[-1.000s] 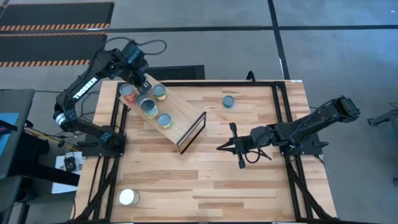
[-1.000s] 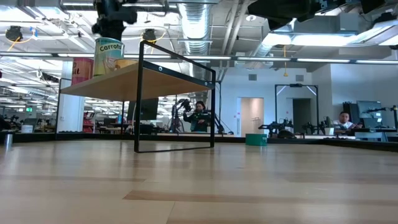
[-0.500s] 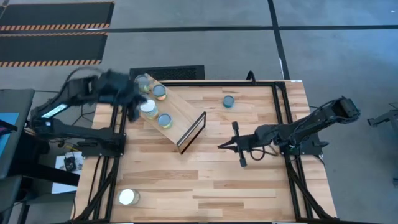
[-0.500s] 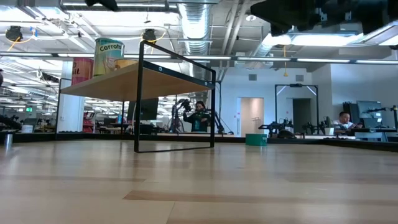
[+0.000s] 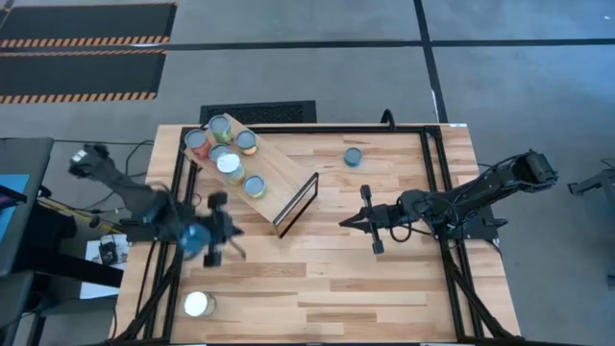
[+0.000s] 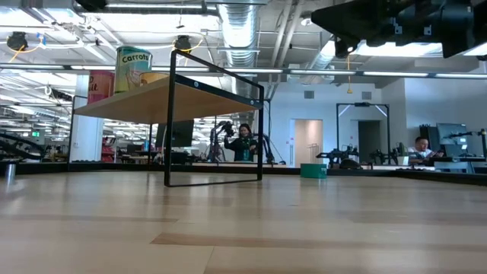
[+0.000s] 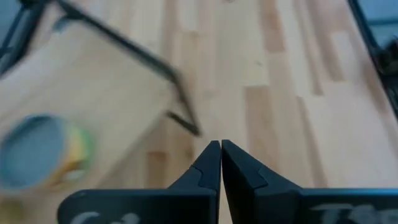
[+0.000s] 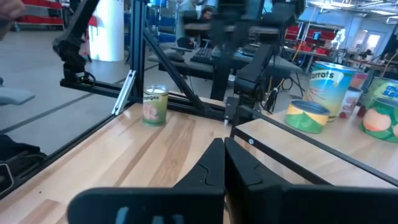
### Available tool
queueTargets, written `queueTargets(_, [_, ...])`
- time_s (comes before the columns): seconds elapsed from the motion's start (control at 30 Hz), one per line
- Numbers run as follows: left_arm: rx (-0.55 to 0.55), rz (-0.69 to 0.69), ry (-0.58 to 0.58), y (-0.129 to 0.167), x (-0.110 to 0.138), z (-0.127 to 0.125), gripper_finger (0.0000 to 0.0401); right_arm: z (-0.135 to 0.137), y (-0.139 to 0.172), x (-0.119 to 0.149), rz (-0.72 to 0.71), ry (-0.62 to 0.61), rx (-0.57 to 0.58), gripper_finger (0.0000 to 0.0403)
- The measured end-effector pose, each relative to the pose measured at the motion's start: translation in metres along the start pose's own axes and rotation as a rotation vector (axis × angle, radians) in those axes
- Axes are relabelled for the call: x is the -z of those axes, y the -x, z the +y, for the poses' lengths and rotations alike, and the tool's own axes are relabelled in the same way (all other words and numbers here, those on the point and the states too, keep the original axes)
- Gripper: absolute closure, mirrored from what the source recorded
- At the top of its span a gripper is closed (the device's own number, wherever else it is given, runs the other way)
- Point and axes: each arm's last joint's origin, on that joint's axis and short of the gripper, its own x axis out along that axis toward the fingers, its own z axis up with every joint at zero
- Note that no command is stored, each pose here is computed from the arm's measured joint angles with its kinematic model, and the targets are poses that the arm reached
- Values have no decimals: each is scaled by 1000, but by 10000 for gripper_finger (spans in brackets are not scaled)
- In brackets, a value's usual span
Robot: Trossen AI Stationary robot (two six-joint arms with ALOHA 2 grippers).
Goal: Pick and place cans onto a shelf
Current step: Put the canned oranges on the shelf
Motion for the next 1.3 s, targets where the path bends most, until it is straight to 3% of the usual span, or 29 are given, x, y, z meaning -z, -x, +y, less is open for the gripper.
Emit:
queueTargets(0.2, [53,87,-74,-18,3,-63,399,0,0,0,0,-8,0,390])
queueTargets(0.43, [-48,336,-19,-28,15,-110,399,0,0,0,0,-8,0,390])
queueTargets(0.6, [-148,545,113,-26,20,-128,384,-1,0,0,-4,-8,4,390])
queueTargets(0.8, [-208,620,151,-25,31,-146,333,-1,0,-1,-6,-3,7,390])
queueTargets(1.03, [-104,776,257,-25,44,-165,260,-1,0,-1,-6,0,7,390])
queueTargets(1.3, [-56,763,364,-21,44,-175,214,-2,0,-1,-10,4,11,390])
